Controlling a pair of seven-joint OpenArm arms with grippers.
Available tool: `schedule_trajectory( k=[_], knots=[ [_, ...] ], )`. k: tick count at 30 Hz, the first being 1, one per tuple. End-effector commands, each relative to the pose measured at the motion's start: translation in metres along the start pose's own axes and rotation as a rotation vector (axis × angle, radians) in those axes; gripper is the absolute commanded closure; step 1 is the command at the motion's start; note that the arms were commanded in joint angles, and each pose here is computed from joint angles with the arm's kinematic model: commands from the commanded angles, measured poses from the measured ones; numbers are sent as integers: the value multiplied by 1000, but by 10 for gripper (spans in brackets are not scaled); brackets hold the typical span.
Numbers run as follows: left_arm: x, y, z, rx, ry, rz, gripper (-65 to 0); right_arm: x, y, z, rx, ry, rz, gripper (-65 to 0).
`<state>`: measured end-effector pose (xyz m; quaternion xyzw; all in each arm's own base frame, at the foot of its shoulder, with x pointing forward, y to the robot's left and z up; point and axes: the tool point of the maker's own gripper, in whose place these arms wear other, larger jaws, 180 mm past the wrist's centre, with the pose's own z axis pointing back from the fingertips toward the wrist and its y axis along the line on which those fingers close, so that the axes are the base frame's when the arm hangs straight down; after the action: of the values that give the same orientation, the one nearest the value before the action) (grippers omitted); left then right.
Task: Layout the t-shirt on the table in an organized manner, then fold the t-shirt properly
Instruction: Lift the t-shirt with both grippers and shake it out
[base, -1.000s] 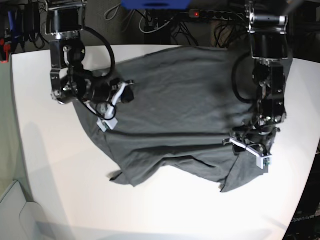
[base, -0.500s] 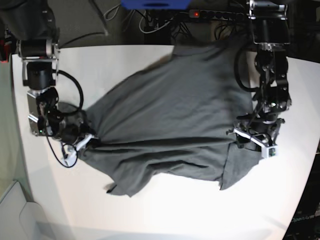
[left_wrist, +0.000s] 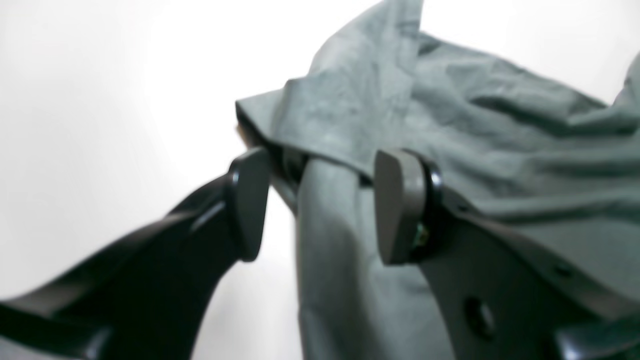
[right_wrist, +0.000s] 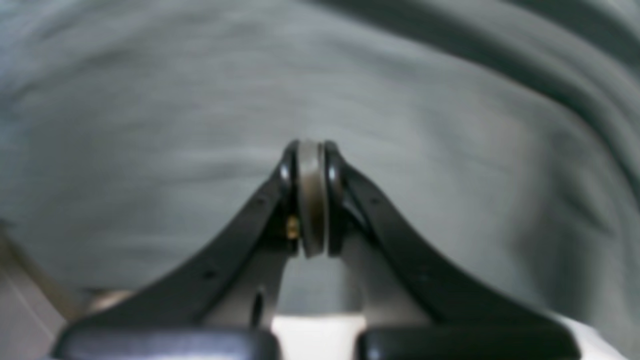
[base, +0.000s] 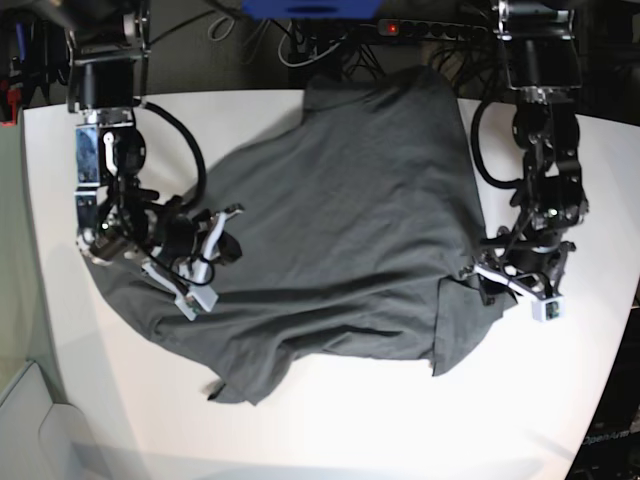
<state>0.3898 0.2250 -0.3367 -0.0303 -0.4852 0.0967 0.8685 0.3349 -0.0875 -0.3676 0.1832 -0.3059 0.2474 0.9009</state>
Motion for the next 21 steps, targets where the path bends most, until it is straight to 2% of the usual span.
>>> schedule_trajectory(
  k=[1, 5, 10, 14, 21],
  knots=[
    [29, 0, 1, -2, -77, -6, -329, 0, 0, 4, -12, 7, 6, 0],
    [35, -1, -1, -1, -90, -9, -329, -34, 22, -5, 35, 67, -38, 0],
    [52, -6, -5, -9, -116, -9, -329, -54, 37, -19, 83, 122, -53, 0],
    [50, -1, -24, 4, -78, 22, -329, -73, 20, -30, 76, 145, -110, 0],
    [19, 1, -63, 18, 57, 101, -329, -104, -37, -43, -49, 244, -128, 0]
  ],
)
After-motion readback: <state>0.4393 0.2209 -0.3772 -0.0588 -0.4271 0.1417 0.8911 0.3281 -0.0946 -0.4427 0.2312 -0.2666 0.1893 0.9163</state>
